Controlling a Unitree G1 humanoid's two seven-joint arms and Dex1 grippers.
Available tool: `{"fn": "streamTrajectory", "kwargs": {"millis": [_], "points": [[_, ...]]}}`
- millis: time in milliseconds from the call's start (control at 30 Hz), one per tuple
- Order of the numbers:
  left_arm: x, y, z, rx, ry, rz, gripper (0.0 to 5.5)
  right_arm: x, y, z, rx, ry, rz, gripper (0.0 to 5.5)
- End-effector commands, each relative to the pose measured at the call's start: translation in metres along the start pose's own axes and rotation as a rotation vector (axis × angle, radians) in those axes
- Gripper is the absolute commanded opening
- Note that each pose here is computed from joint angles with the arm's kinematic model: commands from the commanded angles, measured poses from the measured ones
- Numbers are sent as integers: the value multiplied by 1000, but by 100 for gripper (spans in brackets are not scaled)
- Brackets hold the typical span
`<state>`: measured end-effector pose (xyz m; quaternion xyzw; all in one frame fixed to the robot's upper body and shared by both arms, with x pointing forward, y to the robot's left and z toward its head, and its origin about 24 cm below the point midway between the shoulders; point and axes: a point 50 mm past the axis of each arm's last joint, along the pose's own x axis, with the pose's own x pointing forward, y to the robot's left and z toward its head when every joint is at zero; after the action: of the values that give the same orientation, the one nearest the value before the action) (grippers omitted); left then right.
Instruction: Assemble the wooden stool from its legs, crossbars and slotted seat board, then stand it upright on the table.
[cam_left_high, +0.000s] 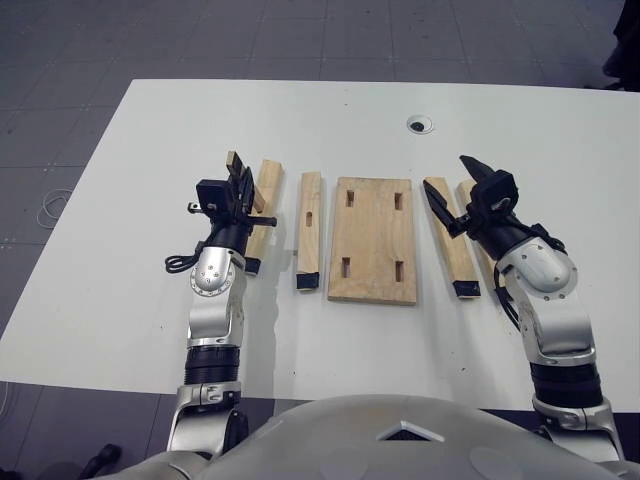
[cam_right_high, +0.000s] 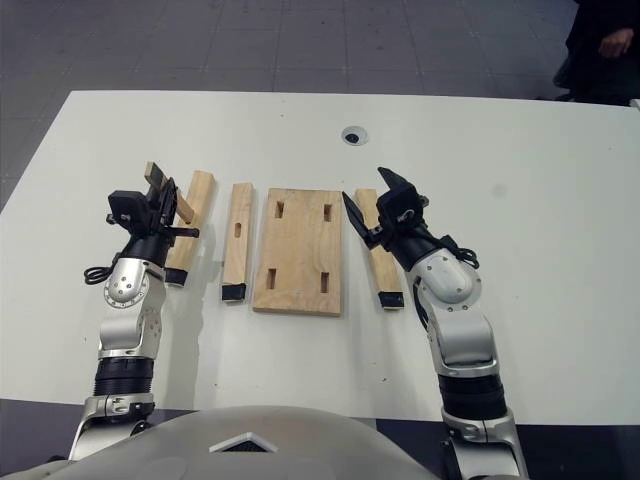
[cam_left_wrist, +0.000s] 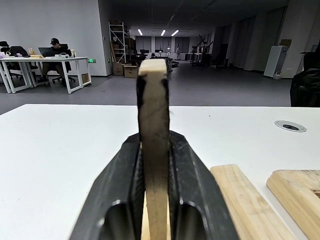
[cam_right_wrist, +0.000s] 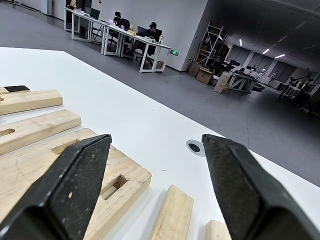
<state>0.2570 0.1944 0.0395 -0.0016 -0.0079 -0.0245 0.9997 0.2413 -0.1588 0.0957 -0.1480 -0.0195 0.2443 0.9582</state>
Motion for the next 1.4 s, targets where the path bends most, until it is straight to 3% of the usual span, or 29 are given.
{"fn": "streamTrajectory", "kwargs": {"millis": [33,367,567,600,933,1233,1400], "points": [[-8,4,-22,9,132,8,42,4,-1,2,0,1,5,334],[-7,2,-11,4,91,22,42,1,0,1,5,6,4,334],[-4,1,30,38,-69,18,42,-3,1,-1,6,18,9,334],[-5,0,34,42,-82,18,79,-4,2,-1,8,19,9,334],[-15,1,32,74,-60,6,215,-6,3,-3,15,27,12,334],[-23,20,41,132,-76,64,219,-6,4,-3,17,31,10,334],[-30,25,67,137,-151,57,219,-6,3,-4,15,32,8,334]]}}
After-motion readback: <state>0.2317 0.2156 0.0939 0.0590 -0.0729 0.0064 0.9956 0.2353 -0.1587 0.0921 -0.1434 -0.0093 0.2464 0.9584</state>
